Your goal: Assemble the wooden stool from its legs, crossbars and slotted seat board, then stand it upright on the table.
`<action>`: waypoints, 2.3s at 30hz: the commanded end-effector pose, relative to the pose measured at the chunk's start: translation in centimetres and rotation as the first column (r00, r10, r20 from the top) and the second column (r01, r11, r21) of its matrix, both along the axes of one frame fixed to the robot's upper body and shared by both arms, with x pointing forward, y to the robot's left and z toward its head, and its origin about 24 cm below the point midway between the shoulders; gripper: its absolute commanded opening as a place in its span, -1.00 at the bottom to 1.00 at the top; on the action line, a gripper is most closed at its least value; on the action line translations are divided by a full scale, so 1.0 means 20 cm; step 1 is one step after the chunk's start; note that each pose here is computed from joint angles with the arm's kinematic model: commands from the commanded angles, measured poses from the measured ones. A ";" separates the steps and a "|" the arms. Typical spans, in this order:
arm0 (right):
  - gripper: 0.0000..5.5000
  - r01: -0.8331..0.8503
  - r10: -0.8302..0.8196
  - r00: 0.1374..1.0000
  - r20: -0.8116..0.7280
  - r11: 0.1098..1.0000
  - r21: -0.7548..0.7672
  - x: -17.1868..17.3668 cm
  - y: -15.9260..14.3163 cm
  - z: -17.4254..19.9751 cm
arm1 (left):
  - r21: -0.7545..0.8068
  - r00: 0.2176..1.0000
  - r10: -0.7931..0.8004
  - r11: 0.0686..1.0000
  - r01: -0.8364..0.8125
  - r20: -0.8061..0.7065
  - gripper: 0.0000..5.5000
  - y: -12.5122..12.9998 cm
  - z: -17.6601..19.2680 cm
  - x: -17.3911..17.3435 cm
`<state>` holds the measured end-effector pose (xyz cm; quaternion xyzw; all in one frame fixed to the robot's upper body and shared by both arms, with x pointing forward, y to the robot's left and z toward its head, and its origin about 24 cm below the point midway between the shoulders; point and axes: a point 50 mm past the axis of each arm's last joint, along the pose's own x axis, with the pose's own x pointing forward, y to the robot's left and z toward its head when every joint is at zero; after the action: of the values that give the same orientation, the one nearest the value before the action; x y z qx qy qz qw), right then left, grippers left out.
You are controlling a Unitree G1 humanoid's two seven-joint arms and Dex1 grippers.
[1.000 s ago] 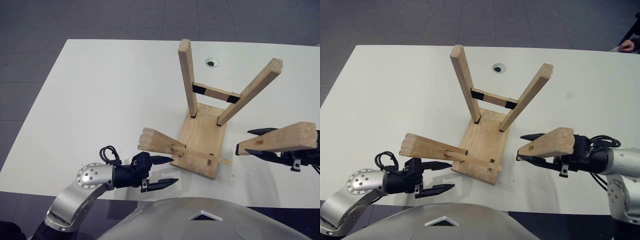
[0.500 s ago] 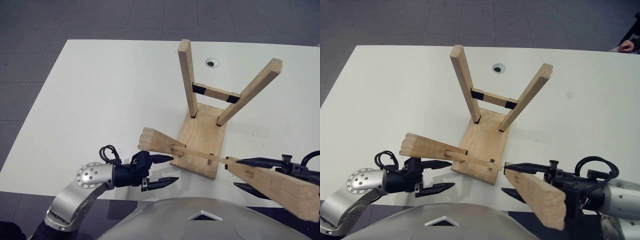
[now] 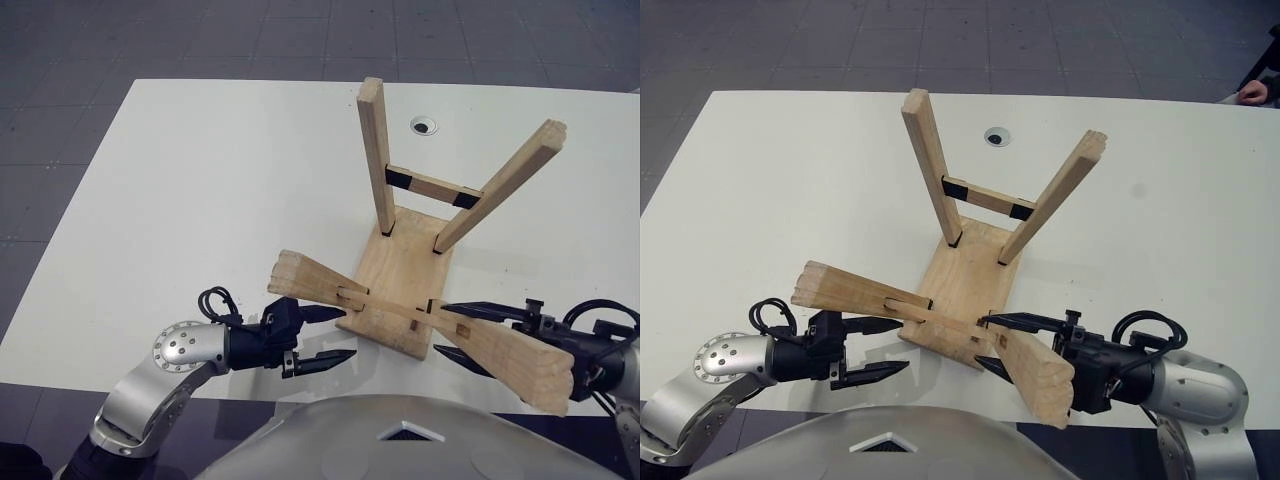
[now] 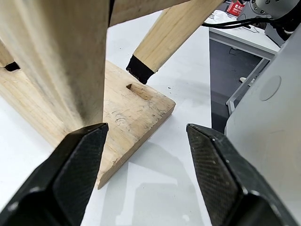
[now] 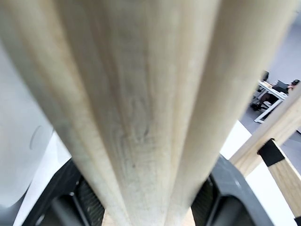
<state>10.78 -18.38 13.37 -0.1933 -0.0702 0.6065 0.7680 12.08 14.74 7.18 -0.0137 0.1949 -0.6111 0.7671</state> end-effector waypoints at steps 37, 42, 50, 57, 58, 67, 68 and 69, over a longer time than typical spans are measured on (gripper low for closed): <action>-0.26 0.064 -0.051 0.989 -0.136 0.994 0.091 0.01 0.10 -0.05 | 0.008 1.000 0.022 1.000 -0.022 0.001 0.12 0.01 0.00 0.01; -0.26 0.053 -0.038 0.988 -0.149 0.994 0.098 -0.03 0.15 -0.06 | 0.008 1.000 0.026 1.000 -0.026 0.000 0.12 0.00 0.00 0.01; -0.26 0.080 -0.065 0.984 -0.167 0.993 0.086 -0.06 0.16 -0.08 | 0.008 1.000 0.030 1.000 -0.030 0.000 0.12 0.00 0.00 0.01; -0.26 0.237 -0.229 0.956 -0.182 0.971 0.028 0.00 0.13 -0.14 | 0.010 1.000 0.027 1.000 -0.027 0.003 0.12 0.01 0.01 0.01; -0.26 0.271 -0.268 0.943 -0.196 0.963 -0.012 0.01 0.12 -0.17 | 0.011 1.000 0.027 1.000 -0.027 0.003 0.12 0.01 0.01 0.01; -0.26 0.350 -0.386 0.908 -0.162 0.912 -0.215 0.00 0.06 -0.19 | 0.010 1.000 0.029 1.000 -0.029 0.002 0.12 0.01 0.01 0.01; -0.26 0.347 -0.385 0.910 -0.154 0.911 -0.224 0.00 0.05 -0.18 | 0.010 1.000 0.030 1.000 -0.030 0.001 0.12 0.01 0.02 0.01; -0.26 0.344 -0.383 0.912 -0.150 0.910 -0.229 -0.01 0.05 -0.17 | 0.010 1.000 0.031 0.999 -0.031 0.001 0.12 0.01 0.02 0.01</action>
<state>11.03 -15.86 11.98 -0.1970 -0.0003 0.4858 0.8516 12.13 14.78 7.35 -0.0193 0.1947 -0.6042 0.7724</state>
